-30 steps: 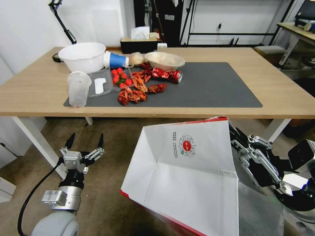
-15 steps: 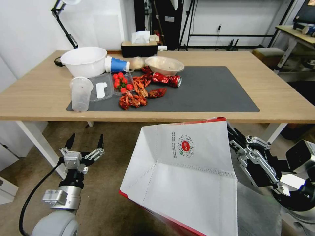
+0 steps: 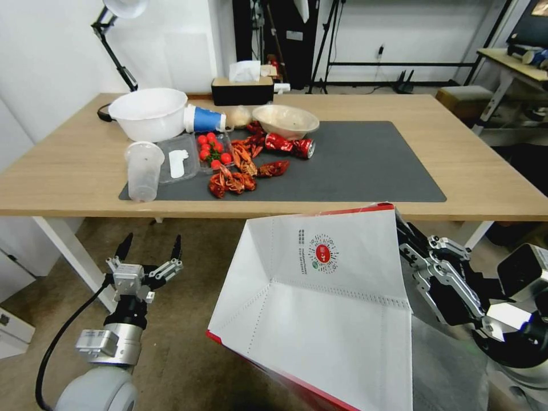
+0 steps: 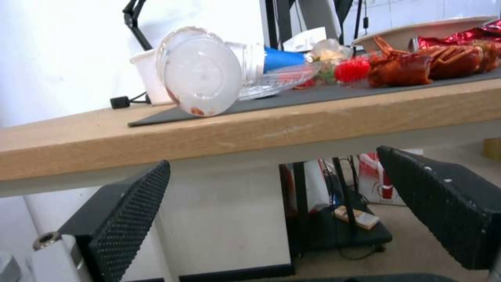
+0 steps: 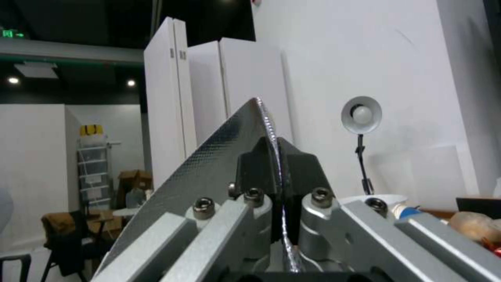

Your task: Pick up the food delivery bag from the floor and place it on the table.

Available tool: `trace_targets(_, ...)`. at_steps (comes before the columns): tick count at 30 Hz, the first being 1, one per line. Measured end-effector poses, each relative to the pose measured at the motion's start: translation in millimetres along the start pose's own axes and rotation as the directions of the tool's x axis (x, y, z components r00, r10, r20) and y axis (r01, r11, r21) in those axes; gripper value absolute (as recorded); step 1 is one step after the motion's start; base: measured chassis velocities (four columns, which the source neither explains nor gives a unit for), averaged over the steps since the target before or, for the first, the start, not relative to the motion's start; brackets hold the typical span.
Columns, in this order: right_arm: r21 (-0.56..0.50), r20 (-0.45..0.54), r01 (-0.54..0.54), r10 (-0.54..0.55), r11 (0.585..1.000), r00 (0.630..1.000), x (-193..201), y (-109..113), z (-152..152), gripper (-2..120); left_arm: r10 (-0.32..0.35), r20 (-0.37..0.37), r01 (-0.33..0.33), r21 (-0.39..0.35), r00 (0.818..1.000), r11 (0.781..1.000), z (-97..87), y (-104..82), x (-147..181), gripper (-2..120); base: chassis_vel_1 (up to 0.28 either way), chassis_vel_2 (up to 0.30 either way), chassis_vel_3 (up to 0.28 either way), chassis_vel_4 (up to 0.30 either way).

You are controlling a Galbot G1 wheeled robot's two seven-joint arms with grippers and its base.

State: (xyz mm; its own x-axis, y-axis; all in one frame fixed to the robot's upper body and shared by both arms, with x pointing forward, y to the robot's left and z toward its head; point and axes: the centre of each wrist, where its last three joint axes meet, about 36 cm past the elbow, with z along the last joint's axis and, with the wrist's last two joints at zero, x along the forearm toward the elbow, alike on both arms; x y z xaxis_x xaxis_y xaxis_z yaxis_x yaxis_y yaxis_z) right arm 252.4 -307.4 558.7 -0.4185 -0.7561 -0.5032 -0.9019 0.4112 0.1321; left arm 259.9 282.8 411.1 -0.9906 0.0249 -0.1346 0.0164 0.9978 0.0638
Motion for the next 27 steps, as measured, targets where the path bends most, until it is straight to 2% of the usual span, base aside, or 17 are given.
trace_targets(5, 0.001, 0.0, -0.001, 0.001, 1.0, 1.0, -0.3, 0.2, 0.8, 0, -0.003, -0.004, 0.003, -0.002, 1.0, 1.0, 4.8, 1.0, 0.9, 99, 0.0, 0.0, 0.0, 0.0)
trace_targets(27, 0.012, 0.005, -0.002, 0.002, 1.0, 1.0, -1.5, 0.8, 3.3, 0, -0.004, 0.007, 0.004, -0.002, 1.0, 1.0, 2.8, 0.5, -0.6, 99, 0.0, 0.0, 0.0, 0.0)
